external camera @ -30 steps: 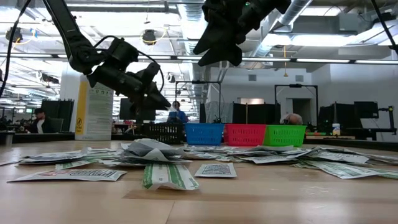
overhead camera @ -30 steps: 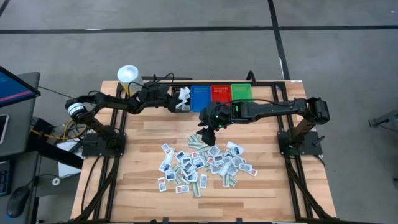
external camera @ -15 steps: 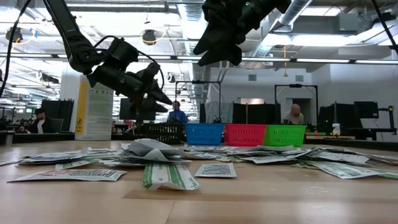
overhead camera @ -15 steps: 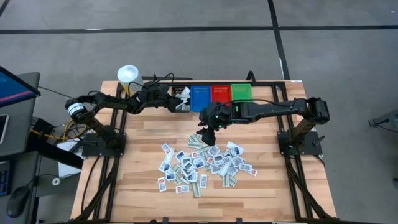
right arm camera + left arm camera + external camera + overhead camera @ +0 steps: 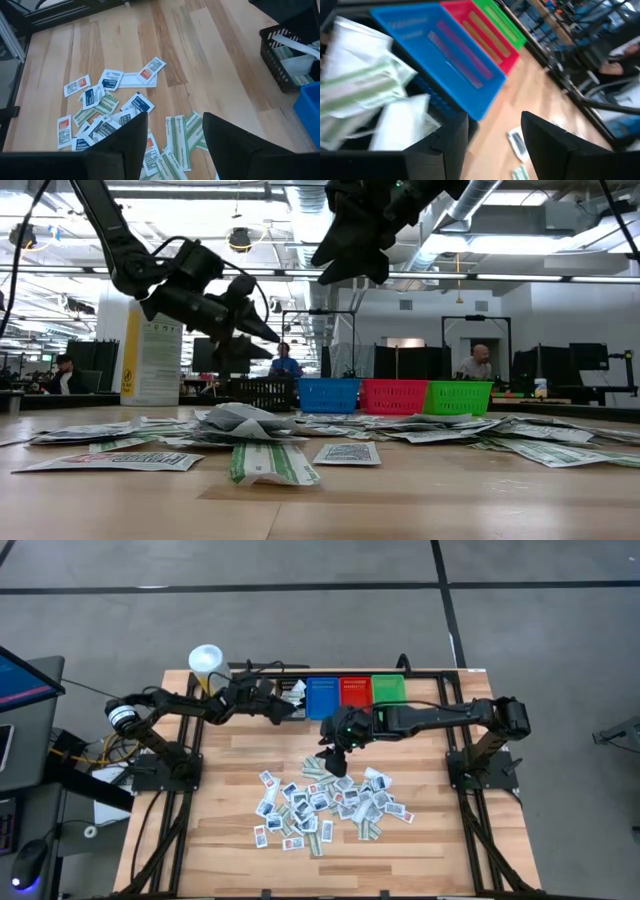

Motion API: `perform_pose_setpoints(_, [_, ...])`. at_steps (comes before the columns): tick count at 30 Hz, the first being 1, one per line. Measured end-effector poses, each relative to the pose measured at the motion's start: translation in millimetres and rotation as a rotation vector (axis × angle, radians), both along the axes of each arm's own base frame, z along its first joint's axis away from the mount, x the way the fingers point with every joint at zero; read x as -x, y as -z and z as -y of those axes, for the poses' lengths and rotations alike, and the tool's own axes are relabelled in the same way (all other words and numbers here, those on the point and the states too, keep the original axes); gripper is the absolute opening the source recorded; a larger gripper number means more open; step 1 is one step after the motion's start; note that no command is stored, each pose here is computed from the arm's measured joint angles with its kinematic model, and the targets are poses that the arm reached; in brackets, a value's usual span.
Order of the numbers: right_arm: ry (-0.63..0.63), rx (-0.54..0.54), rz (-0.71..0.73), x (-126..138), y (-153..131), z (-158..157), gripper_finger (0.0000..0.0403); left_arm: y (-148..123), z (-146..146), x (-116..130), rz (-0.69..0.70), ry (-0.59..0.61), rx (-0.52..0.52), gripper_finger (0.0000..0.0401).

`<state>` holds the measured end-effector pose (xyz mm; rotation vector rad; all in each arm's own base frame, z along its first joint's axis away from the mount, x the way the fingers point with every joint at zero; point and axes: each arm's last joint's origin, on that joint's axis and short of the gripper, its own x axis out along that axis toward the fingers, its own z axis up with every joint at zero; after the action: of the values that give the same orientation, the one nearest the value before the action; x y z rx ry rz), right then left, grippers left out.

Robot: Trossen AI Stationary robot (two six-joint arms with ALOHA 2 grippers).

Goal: Pick & Place First Aid Supplies
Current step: Put the green bandage pack in the black bin

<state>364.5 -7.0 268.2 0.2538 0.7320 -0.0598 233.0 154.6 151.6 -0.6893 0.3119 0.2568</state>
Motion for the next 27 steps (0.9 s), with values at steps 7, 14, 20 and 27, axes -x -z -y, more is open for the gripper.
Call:
perform_pose_setpoints(7, [-0.026,0.0,0.0,0,0,-9,0.0181,-1,19,-11,0.008,0.1,0.008,0.0168])
perform_pose_setpoints(14, [-0.058,0.0,-0.001,0,0,-21,0.0183,-19,47,-20,0.065,0.228,-0.091,0.0153])
perform_pose_setpoints(20, [-0.101,0.045,-0.057,4,4,-23,0.0177,-46,82,-24,0.159,0.348,-0.271,0.0143])
perform_pose_setpoints(27, [-0.083,0.148,-0.13,10,9,-28,0.0164,-72,119,-20,0.247,0.369,-0.356,0.013])
